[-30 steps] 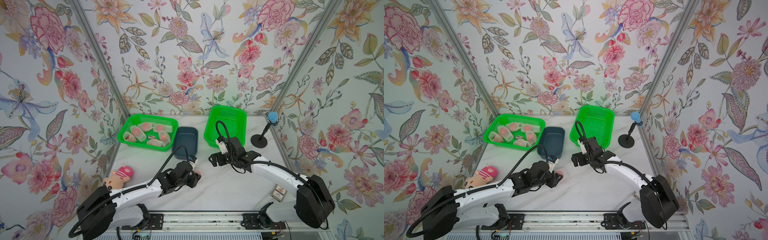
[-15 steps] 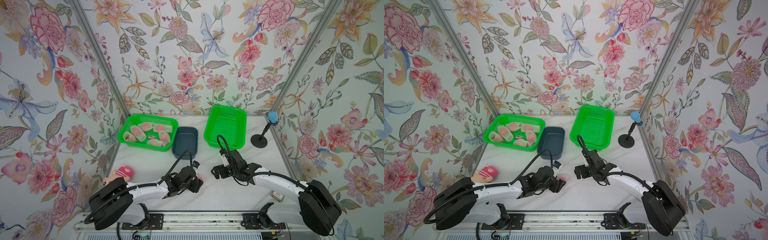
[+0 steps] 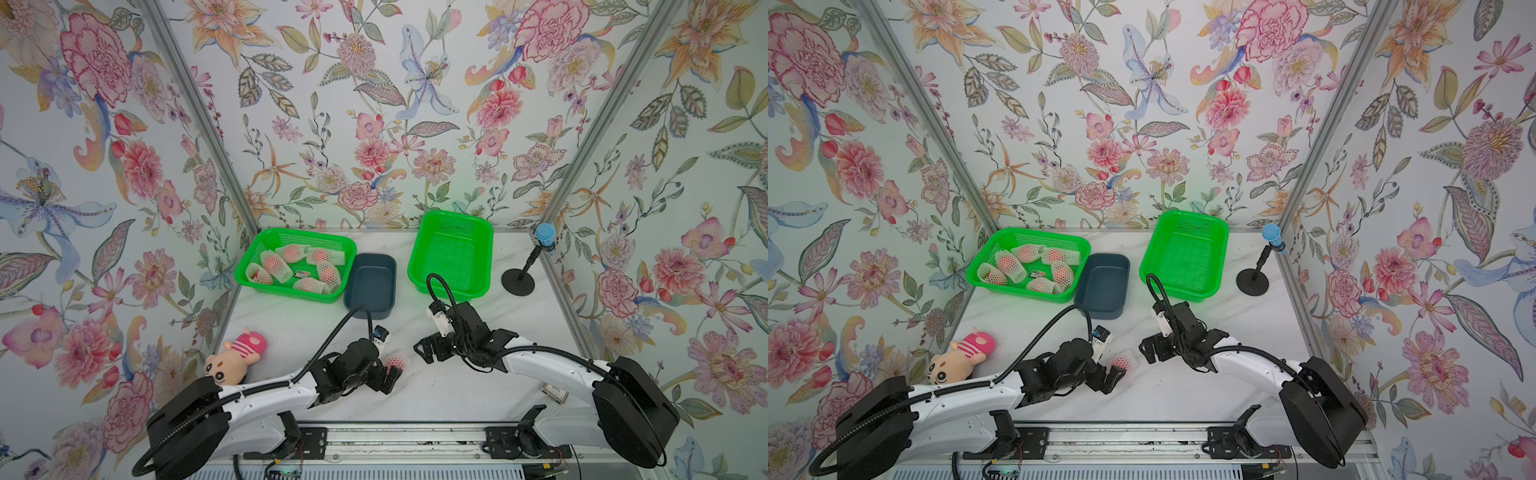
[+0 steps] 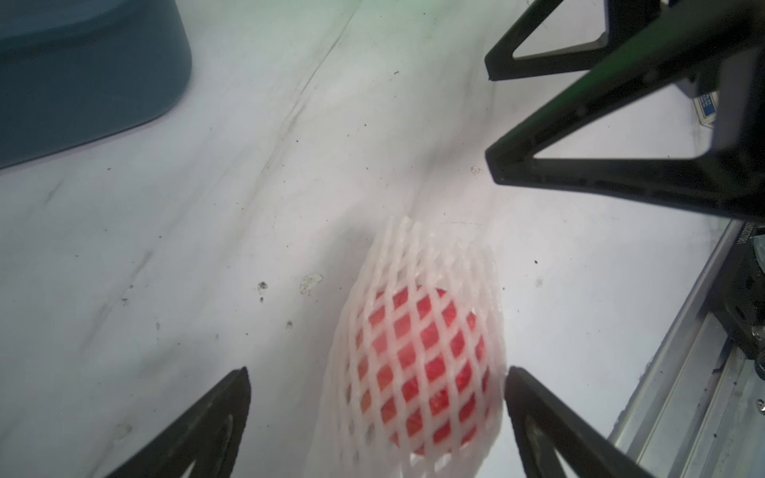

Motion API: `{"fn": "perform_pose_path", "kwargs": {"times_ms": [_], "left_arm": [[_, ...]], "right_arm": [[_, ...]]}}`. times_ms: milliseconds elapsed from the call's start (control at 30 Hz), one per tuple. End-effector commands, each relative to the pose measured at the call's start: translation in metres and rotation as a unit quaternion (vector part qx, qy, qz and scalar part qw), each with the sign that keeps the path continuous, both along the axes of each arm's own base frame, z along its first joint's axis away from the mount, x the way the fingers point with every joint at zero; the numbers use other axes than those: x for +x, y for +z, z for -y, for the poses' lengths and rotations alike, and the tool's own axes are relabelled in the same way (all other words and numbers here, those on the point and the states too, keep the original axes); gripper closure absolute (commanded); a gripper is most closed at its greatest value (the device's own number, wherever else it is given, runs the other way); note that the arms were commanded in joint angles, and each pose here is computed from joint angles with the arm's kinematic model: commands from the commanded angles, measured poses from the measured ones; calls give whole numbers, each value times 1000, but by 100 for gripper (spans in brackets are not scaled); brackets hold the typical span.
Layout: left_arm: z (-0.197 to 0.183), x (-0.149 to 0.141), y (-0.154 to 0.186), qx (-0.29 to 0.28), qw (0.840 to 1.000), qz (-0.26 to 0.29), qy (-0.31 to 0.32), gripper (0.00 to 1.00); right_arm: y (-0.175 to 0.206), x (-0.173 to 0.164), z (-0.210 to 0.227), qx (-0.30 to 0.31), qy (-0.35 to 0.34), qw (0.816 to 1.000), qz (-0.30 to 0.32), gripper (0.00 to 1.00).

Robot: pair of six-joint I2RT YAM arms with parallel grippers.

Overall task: Remove foam nets from apples
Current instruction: Place the apple at the center of the board, then remove the foam net from the apple.

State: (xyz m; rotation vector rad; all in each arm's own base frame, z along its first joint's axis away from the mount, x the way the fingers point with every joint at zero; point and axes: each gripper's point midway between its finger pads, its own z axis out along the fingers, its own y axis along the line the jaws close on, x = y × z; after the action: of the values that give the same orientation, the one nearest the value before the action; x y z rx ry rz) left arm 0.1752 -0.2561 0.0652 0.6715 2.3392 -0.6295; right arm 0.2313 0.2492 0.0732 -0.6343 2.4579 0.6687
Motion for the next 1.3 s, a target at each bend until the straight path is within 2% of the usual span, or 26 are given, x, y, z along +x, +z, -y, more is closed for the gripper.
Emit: {"fn": "perform_pose_path", "kwargs": {"times_ms": [0, 100, 267, 567, 633, 800, 900, 1100, 1167, 1267], "left_arm": [[-14, -13, -10, 20, 1000, -22, 1, 2], [-26, -17, -16, 26, 999, -22, 12, 4], [-26, -19, -19, 21, 999, -23, 7, 16], [-20, -24, -30, 25, 999, -24, -3, 32], [-20, -24, -31, 25, 999, -24, -3, 31], [-13, -32, -20, -7, 999, -19, -26, 7], [-11, -35, -18, -17, 999, -19, -36, 1], [-13, -34, -21, -8, 999, -17, -31, 2], [-14, -31, -22, -5, 1000, -13, -25, 8], [-16, -26, -27, 8, 1000, -12, -13, 21]], "right_arm": [[0, -13, -5, 9, 35, 999, -2, 1], [2, -16, -6, 14, 45, 999, -2, 1], [-2, -15, -8, 13, 45, 999, -9, 1], [5, -23, -21, 36, 83, 996, -21, 19], [9, -25, -24, 44, 92, 995, -20, 23], [12, -24, -27, 44, 98, 994, -21, 25], [13, -24, -29, 46, 102, 994, -22, 28], [11, -25, -33, 49, 111, 992, -28, 39], [11, -25, -35, 51, 115, 992, -30, 42], [14, -23, -40, 57, 122, 990, -31, 45]]}}
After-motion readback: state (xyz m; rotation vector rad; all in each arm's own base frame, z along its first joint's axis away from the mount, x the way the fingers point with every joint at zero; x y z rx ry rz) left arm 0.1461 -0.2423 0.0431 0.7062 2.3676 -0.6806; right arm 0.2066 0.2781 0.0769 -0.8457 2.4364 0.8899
